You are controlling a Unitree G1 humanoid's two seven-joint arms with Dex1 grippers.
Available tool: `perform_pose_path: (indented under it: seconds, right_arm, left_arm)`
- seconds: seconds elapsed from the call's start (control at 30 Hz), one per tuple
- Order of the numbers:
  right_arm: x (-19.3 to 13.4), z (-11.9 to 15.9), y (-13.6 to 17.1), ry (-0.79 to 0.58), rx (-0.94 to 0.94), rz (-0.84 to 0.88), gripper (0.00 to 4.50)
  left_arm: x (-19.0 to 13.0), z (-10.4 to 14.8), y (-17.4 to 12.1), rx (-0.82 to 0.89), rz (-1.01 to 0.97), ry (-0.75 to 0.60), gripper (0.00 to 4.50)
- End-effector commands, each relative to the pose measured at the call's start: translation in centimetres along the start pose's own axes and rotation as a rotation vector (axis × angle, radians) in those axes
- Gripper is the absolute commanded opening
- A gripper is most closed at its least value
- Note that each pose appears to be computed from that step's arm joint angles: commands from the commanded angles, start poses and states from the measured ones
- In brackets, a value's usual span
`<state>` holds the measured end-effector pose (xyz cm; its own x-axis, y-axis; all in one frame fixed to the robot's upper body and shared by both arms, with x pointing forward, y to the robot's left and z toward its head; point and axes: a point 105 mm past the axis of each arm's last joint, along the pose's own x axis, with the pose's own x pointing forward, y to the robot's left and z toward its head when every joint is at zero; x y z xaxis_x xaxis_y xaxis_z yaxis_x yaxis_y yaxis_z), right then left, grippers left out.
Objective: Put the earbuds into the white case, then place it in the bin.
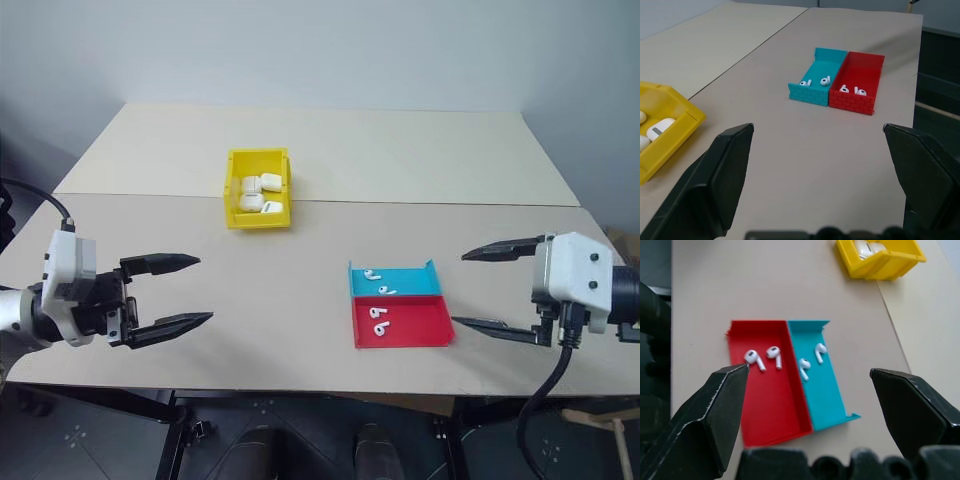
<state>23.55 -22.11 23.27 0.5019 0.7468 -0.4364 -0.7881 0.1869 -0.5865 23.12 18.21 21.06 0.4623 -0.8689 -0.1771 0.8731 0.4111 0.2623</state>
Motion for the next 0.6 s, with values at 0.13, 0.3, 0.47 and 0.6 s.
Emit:
perform_pose_path:
  seconds: [0.13, 0.3, 0.47, 0.6]
  right_arm:
    - [-0.1, 0.2, -0.5, 0.001, -0.034, -0.010, 4.48]
    - [-0.1, 0.1, -0.5, 0.009, -0.022, 0.002, 4.48]
    - [0.2, -0.4, -0.5, 0.044, -0.011, 0.030, 4.48]
    - [0.4, -0.6, -0.8, 0.062, 0.002, 0.025, 4.48]
  left_arm:
    - [0.1, 0.1, 0.3, 0.048, 0.056, 0.022, 4.50]
    - [-0.1, 0.2, 0.2, 0.064, 0.084, 0.020, 4.50]
    - [-0.4, -0.2, 1.4, 0.157, 0.276, 0.117, 4.50]
    - [-1.4, -1.3, 3.3, 0.188, 0.494, 0.283, 4.50]
